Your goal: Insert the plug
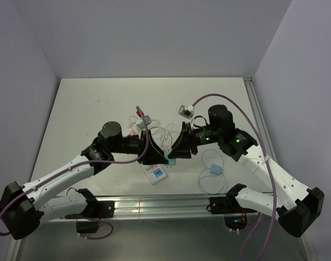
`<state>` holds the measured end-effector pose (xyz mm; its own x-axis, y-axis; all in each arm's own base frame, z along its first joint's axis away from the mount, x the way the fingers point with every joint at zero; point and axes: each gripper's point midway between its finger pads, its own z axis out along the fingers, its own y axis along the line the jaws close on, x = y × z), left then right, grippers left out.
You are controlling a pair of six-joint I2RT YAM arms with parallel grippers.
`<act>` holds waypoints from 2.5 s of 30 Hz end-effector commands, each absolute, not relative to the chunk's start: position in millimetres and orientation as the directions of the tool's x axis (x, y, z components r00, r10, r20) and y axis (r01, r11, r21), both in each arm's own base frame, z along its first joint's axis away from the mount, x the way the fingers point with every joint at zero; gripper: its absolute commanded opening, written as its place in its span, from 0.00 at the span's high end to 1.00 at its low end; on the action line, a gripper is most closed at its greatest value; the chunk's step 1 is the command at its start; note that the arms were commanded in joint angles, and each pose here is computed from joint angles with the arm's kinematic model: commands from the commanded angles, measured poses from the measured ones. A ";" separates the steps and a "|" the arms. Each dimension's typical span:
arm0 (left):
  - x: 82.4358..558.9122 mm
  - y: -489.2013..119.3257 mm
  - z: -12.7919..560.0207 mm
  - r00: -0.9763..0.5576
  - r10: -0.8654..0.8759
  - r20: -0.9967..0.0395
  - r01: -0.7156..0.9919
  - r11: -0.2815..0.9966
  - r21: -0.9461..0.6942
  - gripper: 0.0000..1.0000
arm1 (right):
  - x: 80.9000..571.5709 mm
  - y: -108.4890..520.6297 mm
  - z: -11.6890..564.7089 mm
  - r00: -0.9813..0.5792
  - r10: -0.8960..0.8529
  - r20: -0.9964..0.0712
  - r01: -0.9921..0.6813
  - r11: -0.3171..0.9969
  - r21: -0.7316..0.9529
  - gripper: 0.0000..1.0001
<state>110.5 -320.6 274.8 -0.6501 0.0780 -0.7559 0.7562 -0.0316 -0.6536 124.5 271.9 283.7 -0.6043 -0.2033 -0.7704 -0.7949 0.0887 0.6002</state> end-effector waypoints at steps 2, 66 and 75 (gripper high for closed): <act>113.3 -320.3 306.0 -0.561 0.001 -0.828 0.826 -0.075 -0.559 1.00 | 114.8 274.8 285.6 -0.567 -0.224 -0.792 -0.815 0.018 0.579 0.52; 264.9 -116.5 111.1 -0.447 -0.650 -0.614 -0.410 0.759 -0.506 0.43 | 319.8 359.6 175.1 -0.714 0.131 -0.688 -0.341 0.793 0.505 1.00; 289.4 -106.6 108.0 -0.474 -0.686 -0.551 -0.425 0.727 -0.539 0.42 | 315.7 384.6 163.1 -0.604 0.131 -0.786 -0.408 0.797 0.446 1.00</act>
<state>268.8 -96.1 87.4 -0.4810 -0.6637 -0.5728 -0.4846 0.7458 -0.4571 294.4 372.1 136.6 -0.7156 0.0480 -0.6968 -0.3803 0.8100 0.4463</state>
